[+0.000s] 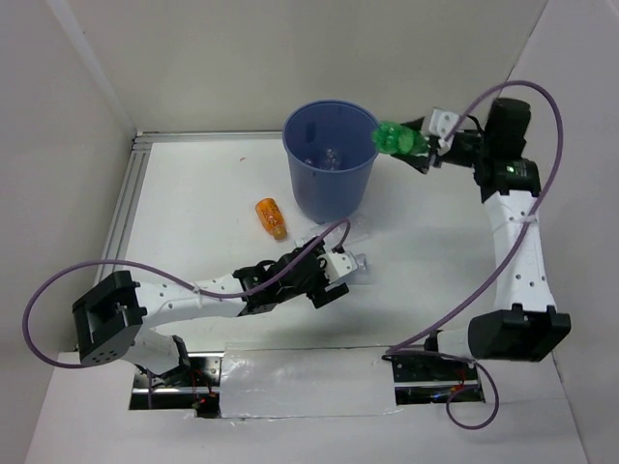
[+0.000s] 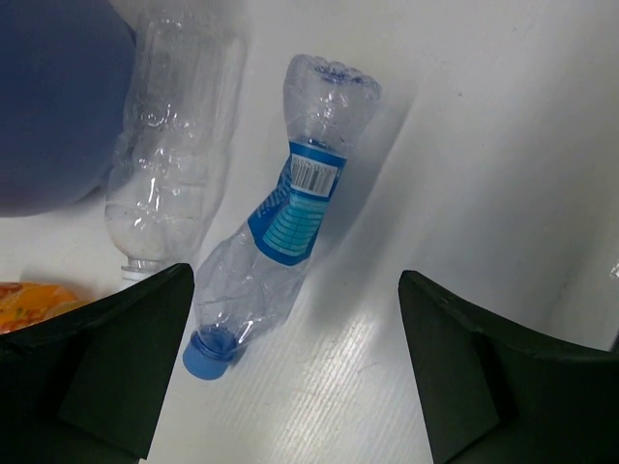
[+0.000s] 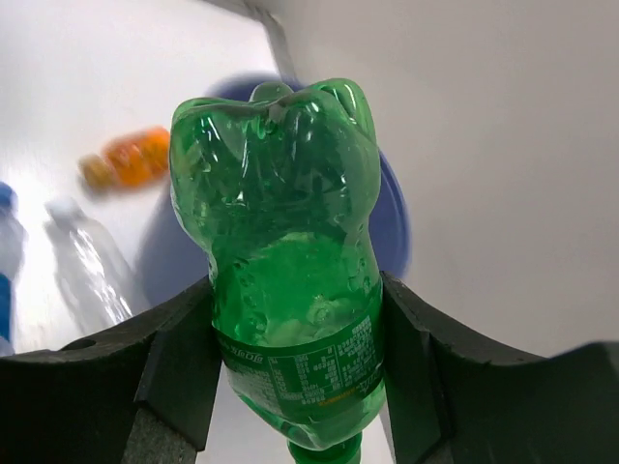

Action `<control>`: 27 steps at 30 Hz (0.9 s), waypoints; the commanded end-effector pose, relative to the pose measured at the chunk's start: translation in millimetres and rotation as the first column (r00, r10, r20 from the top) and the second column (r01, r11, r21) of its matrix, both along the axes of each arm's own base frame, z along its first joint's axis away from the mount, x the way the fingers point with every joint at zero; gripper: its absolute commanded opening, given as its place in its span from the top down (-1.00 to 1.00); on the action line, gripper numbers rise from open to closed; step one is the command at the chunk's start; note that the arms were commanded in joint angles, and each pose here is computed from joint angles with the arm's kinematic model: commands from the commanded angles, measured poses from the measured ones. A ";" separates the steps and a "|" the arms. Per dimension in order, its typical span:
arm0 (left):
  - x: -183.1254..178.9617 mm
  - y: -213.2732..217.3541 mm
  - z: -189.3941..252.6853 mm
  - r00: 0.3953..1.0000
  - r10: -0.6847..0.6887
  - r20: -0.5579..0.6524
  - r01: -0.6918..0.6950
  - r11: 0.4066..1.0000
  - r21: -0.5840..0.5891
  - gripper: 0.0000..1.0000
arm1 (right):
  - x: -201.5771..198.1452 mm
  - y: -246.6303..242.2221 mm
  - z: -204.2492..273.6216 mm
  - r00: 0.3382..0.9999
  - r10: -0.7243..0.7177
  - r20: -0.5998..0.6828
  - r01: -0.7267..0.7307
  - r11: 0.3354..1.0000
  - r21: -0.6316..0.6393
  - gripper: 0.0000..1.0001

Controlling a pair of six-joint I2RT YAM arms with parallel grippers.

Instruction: Put the plastic bottles in the bin

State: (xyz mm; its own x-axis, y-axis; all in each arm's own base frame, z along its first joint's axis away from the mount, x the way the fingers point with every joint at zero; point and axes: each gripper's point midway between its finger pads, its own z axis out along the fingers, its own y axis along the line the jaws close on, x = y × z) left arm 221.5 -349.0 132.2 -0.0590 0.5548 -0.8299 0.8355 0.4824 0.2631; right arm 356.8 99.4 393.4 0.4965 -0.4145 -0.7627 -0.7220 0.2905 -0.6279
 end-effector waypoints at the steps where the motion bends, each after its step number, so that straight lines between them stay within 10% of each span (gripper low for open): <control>1: 8.0 -16.8 22.1 0.996 -0.008 0.091 0.015 0.996 -0.083 -0.99 | 13.6 69.5 65.0 0.986 0.166 0.035 -0.169 0.972 0.162 0.35; 7: 16.0 -30.4 2.2 0.994 -0.003 0.111 0.010 0.998 -0.060 -0.99 | 78.4 135.2 32.2 0.968 0.222 -0.117 -0.200 0.964 0.173 -0.03; 11: 23.0 -44.9 -14.8 0.994 0.000 0.112 0.002 1.000 -0.018 -0.99 | 109.4 142.1 15.9 0.952 0.179 -0.249 -0.126 0.969 0.213 -1.00; 18: 49.4 -52.3 -49.1 0.980 0.084 0.178 -0.101 0.991 0.090 -0.89 | 97.2 99.2 6.1 0.940 0.116 -0.322 -0.040 0.972 0.233 -1.00; 20: 52.9 -52.9 -66.1 0.981 0.085 0.176 -0.111 0.984 0.142 -0.65 | 79.4 87.6 -5.5 0.930 0.103 -0.353 -0.021 0.973 0.229 -1.00; 25: 39.7 -56.2 -56.6 0.991 0.079 0.111 -0.094 0.985 0.142 1.00 | 47.9 51.5 -23.5 0.903 0.036 -0.429 0.068 0.972 0.226 -0.81; 26: 30.5 -59.5 -30.9 0.992 0.063 0.110 -0.073 0.993 0.095 1.00 | 46.3 43.7 -31.1 0.892 0.012 -0.452 0.097 0.971 0.217 -0.65; 27: 21.7 -56.7 -18.3 0.994 0.040 0.102 -0.049 0.994 0.093 1.00 | 42.8 26.8 -33.5 0.878 -0.026 -0.478 0.145 0.966 0.214 -0.06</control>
State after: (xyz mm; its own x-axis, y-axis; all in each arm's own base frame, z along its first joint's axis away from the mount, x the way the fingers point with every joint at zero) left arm 263.6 -399.0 66.7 -0.0143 0.6904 -0.7232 0.7573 0.4798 0.4431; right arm 418.1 148.0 357.8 0.0803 -0.2240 -0.9713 -0.8918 0.4191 -0.1704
